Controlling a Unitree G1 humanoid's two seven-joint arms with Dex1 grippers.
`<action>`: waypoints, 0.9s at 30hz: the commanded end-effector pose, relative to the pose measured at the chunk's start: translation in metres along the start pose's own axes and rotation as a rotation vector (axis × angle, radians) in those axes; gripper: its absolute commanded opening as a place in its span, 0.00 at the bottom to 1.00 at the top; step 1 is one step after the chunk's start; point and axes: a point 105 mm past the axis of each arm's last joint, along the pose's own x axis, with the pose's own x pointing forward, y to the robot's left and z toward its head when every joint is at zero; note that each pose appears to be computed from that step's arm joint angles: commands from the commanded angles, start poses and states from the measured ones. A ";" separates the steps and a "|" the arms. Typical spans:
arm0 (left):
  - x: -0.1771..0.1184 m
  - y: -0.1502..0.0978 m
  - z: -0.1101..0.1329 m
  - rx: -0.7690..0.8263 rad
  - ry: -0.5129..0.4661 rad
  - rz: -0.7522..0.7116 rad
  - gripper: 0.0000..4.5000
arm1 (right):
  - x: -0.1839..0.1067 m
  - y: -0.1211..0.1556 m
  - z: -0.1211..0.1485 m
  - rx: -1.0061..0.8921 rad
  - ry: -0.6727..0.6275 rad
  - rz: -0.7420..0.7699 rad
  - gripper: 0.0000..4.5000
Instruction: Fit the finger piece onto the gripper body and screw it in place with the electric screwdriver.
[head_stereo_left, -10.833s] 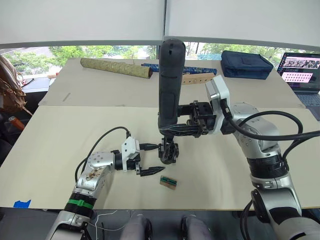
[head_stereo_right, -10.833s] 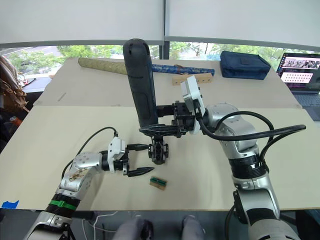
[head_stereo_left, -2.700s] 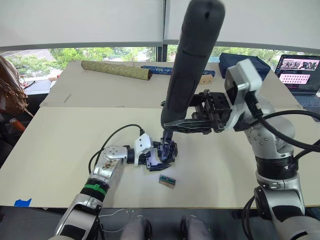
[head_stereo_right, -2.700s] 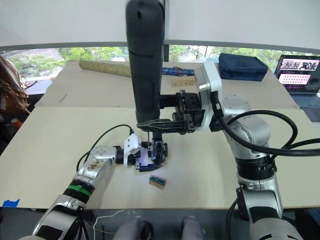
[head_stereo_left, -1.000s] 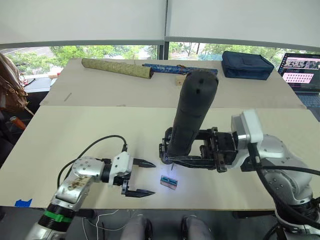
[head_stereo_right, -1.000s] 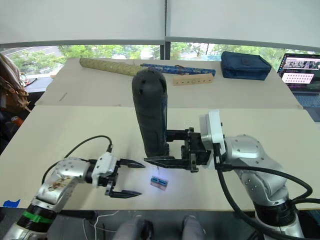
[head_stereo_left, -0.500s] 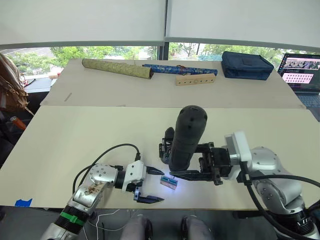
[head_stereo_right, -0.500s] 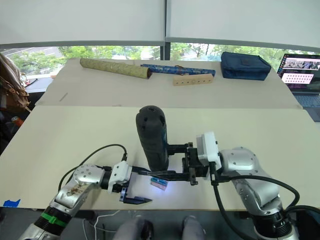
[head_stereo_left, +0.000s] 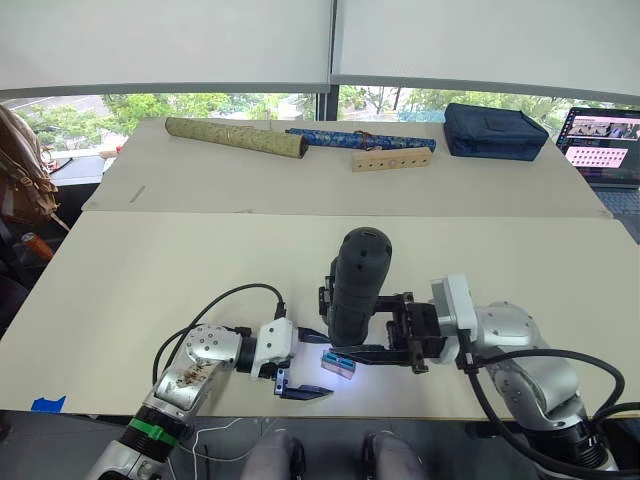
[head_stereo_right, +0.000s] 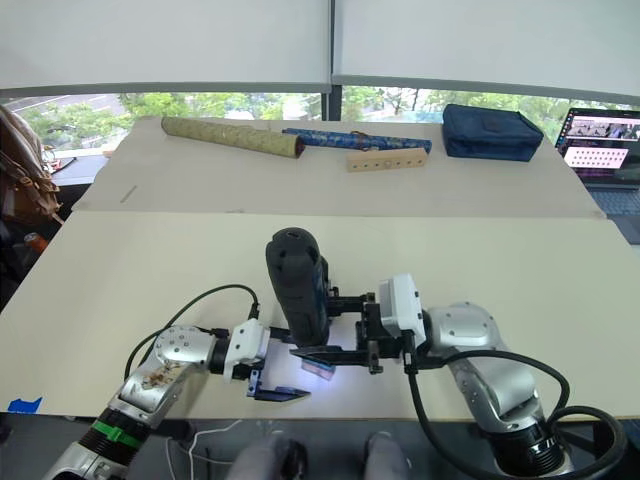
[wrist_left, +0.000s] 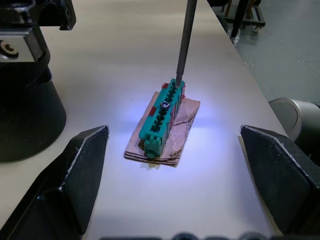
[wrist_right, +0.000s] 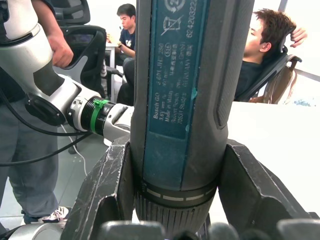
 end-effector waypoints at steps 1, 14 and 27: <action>0.006 -0.003 -0.008 -0.019 0.023 -0.009 0.99 | 0.003 0.001 0.014 -0.066 -0.039 0.020 0.43; 0.010 -0.008 -0.011 -0.040 0.025 -0.015 0.99 | 0.003 -0.006 0.014 -0.083 -0.026 0.025 0.43; 0.008 -0.006 -0.013 -0.050 0.029 -0.006 0.99 | 0.005 -0.009 0.013 -0.082 -0.020 0.033 0.43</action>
